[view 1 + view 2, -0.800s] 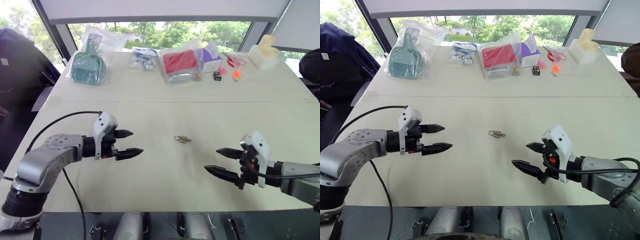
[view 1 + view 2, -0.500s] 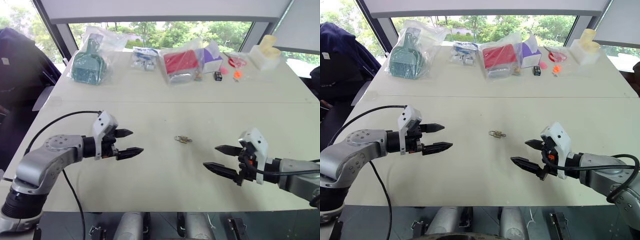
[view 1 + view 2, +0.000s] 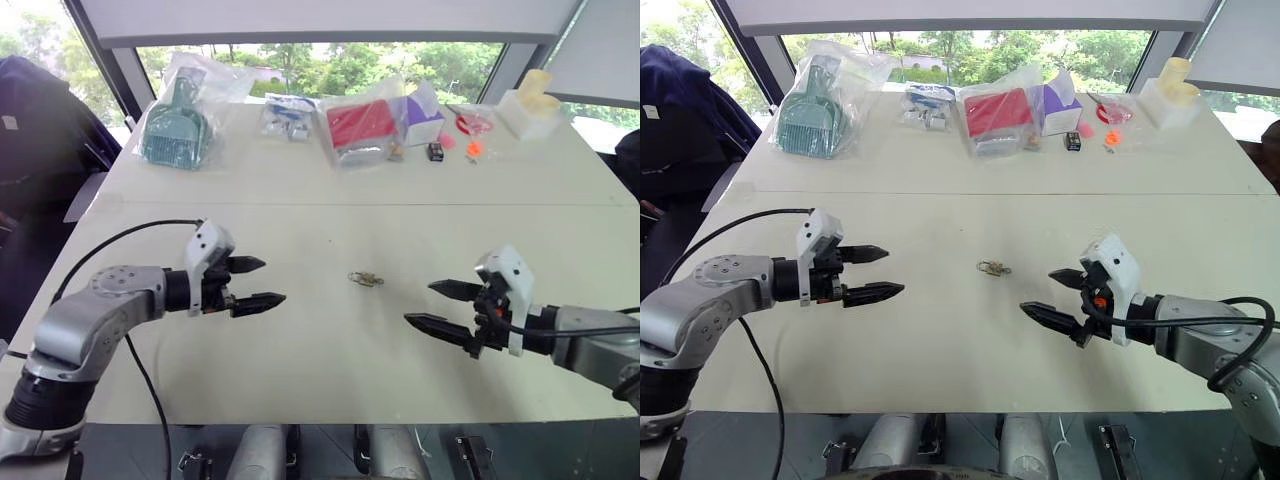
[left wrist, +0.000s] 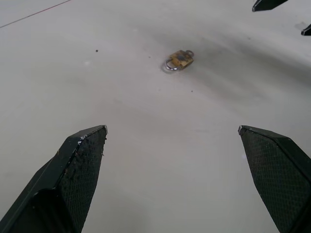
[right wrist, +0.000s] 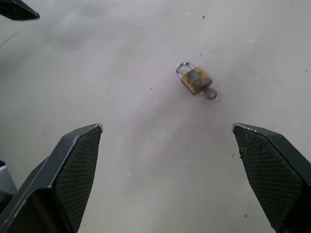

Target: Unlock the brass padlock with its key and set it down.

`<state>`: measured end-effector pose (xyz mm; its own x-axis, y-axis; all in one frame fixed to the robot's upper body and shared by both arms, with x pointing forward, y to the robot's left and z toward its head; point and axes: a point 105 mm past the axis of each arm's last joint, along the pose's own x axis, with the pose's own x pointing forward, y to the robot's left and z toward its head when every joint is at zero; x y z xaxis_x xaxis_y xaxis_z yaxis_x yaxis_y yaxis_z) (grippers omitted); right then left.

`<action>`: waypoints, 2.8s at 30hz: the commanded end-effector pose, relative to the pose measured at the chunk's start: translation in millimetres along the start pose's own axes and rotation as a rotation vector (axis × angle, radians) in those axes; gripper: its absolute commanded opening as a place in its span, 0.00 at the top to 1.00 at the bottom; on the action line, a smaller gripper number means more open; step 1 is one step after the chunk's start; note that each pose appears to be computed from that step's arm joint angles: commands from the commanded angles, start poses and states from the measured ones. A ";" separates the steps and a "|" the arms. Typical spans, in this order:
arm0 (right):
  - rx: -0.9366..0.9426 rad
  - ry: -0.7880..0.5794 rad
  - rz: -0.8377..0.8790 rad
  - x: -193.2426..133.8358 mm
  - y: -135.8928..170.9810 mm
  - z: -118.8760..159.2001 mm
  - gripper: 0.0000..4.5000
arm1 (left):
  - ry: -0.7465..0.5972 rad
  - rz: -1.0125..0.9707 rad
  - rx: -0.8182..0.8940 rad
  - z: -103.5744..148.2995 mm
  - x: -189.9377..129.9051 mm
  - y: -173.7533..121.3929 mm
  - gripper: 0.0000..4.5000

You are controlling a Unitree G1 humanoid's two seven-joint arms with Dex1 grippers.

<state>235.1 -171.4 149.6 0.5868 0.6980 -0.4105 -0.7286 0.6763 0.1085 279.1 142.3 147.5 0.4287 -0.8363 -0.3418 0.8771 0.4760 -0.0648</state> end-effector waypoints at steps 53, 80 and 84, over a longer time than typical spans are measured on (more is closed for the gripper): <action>0.121 -0.226 -0.432 -19.5 10.3 -19.2 0.00 | 0.664 -0.457 0.750 2.9 200.6 -0.8 0.39; 0.353 -0.539 -0.071 20.1 -14.1 96.9 0.00 | -0.286 -0.206 0.928 135.0 125.3 -7.9 0.85; 0.374 -0.531 -0.045 23.5 -16.9 101.4 0.13 | -0.332 -0.151 0.917 138.7 118.0 -17.2 0.85</action>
<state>298.8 -145.1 222.0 0.7934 0.6065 0.0511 -0.5579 0.6911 0.4595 350.2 -1.9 220.6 0.2063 -0.9635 -0.1704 0.7233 0.0329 0.6898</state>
